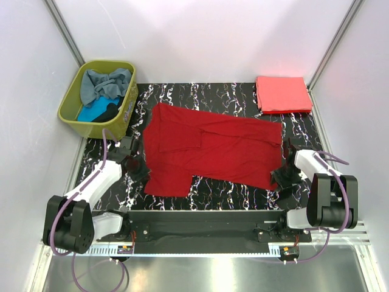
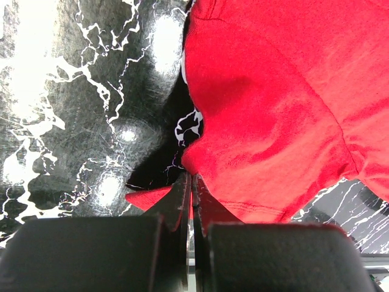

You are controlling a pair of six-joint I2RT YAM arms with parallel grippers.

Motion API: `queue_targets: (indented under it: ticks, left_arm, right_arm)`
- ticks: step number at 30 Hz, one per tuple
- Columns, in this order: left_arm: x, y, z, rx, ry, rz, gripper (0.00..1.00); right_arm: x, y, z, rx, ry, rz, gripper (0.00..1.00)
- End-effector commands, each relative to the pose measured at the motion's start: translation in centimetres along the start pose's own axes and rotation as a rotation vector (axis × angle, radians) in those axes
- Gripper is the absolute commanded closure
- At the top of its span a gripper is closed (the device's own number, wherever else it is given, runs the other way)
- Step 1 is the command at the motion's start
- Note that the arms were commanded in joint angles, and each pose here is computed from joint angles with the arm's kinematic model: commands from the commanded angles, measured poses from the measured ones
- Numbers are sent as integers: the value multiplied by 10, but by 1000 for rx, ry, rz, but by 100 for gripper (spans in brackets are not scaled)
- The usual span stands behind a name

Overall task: Fold and stack the t-shirts
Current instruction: Fold the tshirt

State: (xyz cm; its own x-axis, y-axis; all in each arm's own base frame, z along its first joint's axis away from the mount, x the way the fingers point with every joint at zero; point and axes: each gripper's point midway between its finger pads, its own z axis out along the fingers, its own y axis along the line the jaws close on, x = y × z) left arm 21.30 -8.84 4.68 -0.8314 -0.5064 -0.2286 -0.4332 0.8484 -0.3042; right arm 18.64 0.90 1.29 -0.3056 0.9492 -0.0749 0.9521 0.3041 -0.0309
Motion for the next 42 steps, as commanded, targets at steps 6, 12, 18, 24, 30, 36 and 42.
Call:
queue_targets:
  ticks: [6,12,18,24,30,36,42]
  left_arm:
    - [-14,-14,-19,50,-62,0,100]
    - [-16,-18,-34,82,-91,3,100]
    - [-12,-24,-44,129,-93,33,100]
    - [-22,-33,-57,164,-132,53,100]
    - [-57,-64,-71,204,-201,83,100]
    - [-103,-105,-81,227,-262,105,100]
    - [-145,-139,-73,223,-284,103,100]
  right_arm:
    - [-16,10,4,-10,-70,61,80]
    - [-8,-2,-3,-15,-54,46,88]
    - [2,-7,-7,-47,-10,-63,89]
    - [3,2,-20,-105,5,-192,90]
    - [-11,28,-34,-147,-10,-389,90]
    - [-25,55,-44,-175,-30,-464,92]
    - [-33,88,-48,-196,8,-518,93]
